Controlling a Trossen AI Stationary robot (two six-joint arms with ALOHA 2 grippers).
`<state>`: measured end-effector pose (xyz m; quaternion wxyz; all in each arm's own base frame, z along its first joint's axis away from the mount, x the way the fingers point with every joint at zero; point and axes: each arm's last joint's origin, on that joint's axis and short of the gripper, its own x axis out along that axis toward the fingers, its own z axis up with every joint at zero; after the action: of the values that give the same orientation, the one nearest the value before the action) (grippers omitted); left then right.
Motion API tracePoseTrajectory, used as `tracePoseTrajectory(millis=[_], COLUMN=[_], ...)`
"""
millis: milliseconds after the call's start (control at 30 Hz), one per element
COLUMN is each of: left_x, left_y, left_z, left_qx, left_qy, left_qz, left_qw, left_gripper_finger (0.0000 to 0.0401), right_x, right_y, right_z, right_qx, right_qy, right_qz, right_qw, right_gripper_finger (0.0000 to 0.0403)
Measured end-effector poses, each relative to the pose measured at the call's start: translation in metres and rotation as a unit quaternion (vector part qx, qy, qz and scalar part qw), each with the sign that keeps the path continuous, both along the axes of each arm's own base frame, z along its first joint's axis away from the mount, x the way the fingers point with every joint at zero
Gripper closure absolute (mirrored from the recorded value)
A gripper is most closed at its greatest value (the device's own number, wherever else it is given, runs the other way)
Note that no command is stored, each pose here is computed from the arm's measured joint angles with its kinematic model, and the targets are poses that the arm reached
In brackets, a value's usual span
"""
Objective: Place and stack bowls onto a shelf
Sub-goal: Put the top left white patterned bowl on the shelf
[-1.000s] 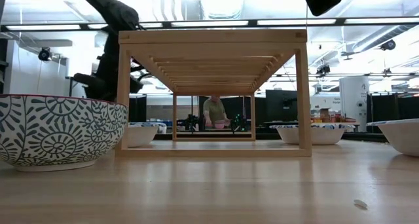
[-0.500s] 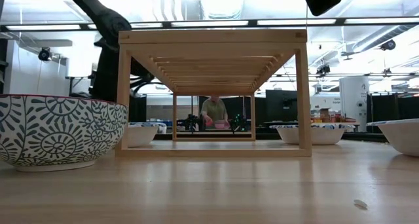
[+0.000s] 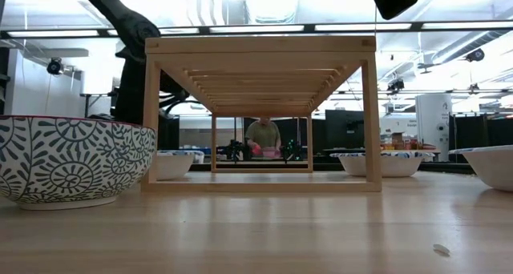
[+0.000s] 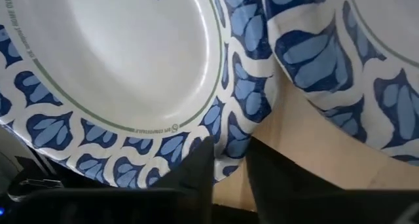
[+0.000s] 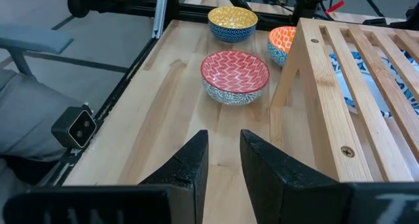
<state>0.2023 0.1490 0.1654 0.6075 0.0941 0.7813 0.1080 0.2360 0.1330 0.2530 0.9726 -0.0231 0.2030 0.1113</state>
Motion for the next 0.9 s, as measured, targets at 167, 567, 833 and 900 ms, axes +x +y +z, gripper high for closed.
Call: tracePoseTrajectory(millis=[167,567,833,900], left_x=[0.000,-0.011,-0.024,-0.029], left_y=[0.000,-0.004,-0.012,-0.016], left_z=[0.000,0.023,0.081,0.097], left_qx=[0.004,0.035,0.108,0.121], left_qy=[-0.002,0.030,-0.037,-0.060], left_qz=[0.012,0.013,0.056,0.068], left_qw=[1.000,0.999,0.992,0.988], left_gripper_finger=[0.0393,0.0400,0.0401,0.0401], right_x=[0.000,0.001,0.004,0.004], right_y=[0.000,0.001,0.002,0.002], right_z=[0.000,-0.001,-0.002,-0.002], right_qx=[0.000,0.001,-0.006,-0.006], right_qy=[0.000,0.000,-0.006,-0.007], right_qz=[0.000,-0.001,0.003,0.003], right_qw=[1.000,1.000,1.000,1.000], right_gripper_finger=[0.0328,0.0324,0.0323,0.0324])
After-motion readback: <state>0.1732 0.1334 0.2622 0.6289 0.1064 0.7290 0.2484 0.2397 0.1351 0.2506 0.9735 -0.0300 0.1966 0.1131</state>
